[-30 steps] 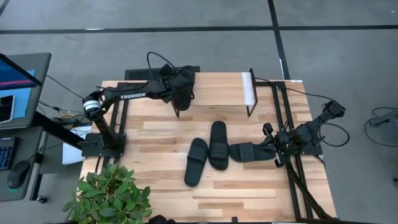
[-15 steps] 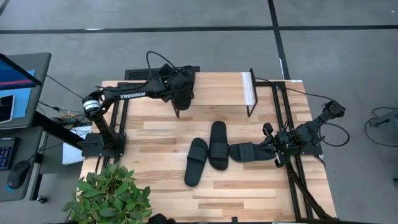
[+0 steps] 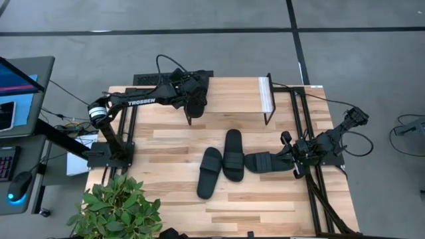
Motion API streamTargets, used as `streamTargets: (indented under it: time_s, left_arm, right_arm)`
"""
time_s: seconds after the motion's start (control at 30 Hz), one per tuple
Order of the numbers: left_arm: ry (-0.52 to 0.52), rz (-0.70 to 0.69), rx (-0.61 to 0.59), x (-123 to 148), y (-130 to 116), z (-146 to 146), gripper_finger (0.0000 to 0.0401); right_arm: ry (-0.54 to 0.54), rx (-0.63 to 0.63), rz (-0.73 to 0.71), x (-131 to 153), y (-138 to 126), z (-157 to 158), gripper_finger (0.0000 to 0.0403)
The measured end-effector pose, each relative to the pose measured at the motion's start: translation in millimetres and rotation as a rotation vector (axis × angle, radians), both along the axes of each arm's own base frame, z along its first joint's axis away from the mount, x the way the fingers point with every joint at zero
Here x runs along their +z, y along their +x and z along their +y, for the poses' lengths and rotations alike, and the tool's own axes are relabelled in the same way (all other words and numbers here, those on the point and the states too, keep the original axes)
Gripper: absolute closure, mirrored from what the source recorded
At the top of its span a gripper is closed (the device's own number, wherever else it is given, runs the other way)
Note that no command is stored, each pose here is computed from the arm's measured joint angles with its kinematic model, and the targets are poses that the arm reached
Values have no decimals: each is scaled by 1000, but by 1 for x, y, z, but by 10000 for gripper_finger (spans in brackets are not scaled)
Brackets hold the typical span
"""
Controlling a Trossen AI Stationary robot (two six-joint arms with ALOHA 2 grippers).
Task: Pick and place slides into the shelf
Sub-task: Put the black slide on the shelf
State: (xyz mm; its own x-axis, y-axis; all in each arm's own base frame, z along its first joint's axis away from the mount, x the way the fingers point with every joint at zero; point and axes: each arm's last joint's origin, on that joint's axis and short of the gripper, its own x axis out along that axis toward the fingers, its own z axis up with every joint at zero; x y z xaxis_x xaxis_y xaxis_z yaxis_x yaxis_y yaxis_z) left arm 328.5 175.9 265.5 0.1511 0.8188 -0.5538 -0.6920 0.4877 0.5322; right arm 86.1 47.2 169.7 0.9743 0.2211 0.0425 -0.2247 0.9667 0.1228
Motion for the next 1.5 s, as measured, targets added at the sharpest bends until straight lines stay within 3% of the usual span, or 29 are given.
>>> streamTargets:
  time_s: [1.33,1.5]
  left_arm:
    - [34,20,40,-1,0,-3,364]
    - [6,-33,39,-1,0,-1,351]
  right_arm:
    - [0,0,0,0,0,0,403]
    - [0,0,0,0,0,0,403]
